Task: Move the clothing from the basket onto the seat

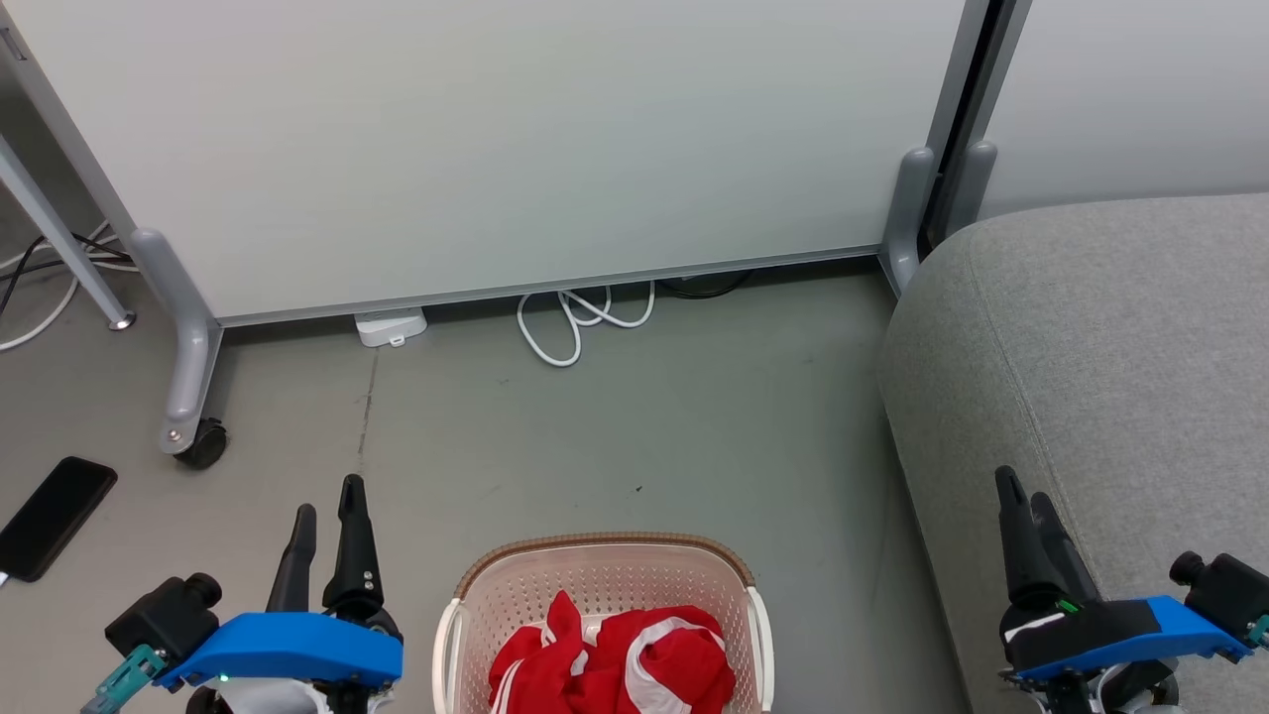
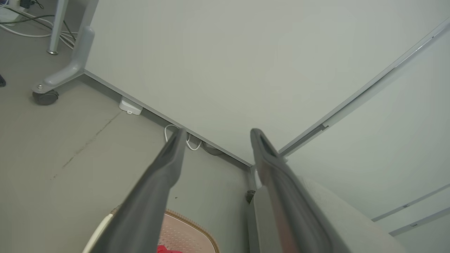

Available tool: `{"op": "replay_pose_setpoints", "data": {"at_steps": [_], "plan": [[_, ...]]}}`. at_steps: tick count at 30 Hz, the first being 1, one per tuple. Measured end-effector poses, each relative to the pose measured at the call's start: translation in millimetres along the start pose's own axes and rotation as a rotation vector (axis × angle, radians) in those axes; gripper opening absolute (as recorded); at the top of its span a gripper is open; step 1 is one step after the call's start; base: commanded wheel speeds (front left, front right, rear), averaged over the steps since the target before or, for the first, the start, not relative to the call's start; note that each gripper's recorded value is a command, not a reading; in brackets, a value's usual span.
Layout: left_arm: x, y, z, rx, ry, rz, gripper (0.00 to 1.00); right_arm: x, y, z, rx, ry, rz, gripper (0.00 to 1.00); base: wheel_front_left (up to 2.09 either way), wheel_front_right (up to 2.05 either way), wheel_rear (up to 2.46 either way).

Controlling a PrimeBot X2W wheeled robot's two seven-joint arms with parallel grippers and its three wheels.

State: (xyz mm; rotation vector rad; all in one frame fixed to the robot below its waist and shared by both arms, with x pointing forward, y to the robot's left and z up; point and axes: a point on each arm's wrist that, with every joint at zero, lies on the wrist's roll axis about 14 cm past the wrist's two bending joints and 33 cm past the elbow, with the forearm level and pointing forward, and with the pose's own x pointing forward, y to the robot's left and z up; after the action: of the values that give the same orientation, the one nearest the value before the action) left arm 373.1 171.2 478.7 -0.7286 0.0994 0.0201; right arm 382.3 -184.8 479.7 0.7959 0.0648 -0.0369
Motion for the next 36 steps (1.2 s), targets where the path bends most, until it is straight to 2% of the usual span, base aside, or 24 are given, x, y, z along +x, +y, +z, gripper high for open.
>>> {"op": "replay_pose_setpoints", "data": {"at_steps": [14,36], "plan": [[0.8,-8.4,1.1,0.233,-0.012,-0.048,1.0,2.1,5.0,-1.2,-0.196,-0.007,0.027,1.0,0.0,0.0,0.0],[-2.4,-11.2,1.4,0.426,-0.036,-0.088,1.0,4.6,14.1,-8.9,-0.445,-0.002,0.08,1.0,0.0,0.0,0.0]]}}
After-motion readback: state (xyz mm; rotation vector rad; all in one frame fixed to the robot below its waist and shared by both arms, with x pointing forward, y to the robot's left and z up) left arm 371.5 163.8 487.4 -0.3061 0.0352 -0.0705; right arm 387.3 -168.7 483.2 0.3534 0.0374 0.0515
